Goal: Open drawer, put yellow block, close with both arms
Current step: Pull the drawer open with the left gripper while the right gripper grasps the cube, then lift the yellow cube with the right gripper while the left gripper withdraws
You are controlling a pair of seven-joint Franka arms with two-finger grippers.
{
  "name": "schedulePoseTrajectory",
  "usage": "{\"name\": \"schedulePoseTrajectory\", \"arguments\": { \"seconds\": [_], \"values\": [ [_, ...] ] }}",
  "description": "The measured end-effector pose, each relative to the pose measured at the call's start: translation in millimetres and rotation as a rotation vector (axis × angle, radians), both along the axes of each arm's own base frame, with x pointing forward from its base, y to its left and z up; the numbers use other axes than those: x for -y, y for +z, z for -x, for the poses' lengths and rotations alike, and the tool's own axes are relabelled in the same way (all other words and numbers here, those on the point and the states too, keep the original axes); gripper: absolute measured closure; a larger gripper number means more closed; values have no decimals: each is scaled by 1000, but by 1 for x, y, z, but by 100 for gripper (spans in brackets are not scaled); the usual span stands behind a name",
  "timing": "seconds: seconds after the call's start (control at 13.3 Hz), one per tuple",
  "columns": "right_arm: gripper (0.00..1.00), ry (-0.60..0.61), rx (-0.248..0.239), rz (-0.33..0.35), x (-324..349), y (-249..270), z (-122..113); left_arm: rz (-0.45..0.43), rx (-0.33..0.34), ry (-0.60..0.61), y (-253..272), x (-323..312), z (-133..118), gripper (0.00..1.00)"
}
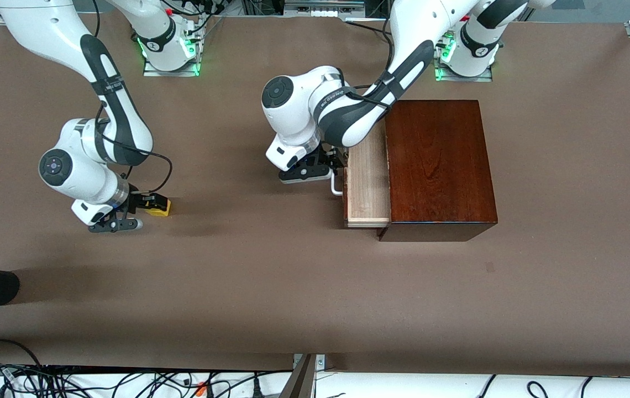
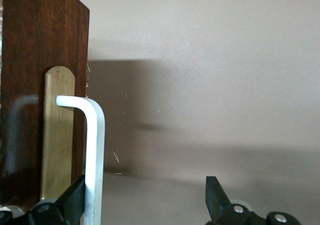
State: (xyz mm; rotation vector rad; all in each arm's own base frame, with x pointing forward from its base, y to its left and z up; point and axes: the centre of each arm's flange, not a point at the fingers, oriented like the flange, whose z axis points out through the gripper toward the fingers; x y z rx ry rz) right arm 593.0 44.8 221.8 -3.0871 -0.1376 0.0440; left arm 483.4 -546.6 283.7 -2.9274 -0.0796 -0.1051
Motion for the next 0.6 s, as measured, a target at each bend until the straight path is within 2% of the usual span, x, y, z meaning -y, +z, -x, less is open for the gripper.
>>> {"name": "schedulePoseTrajectory", "arguments": {
  "seconds": [0.23, 0.38, 0.45, 0.53, 0.6],
  "values": [
    [0, -1, -4, 3, -1, -14, 12, 31, 19, 0, 4, 10, 3, 0],
    [4, -2, -8, 3, -1, -16, 14, 46, 25, 4, 8, 14, 4, 0],
    [14, -2, -9, 3, -1, -16, 14, 57, 26, 10, 12, 16, 3, 0],
    [15, -2, -10, 3, -1, -16, 14, 94, 22, 22, 22, 21, 3, 0],
    [20, -2, -11, 3, 0, -17, 14, 135, 15, 34, 37, 27, 4, 0]
  ]
}}
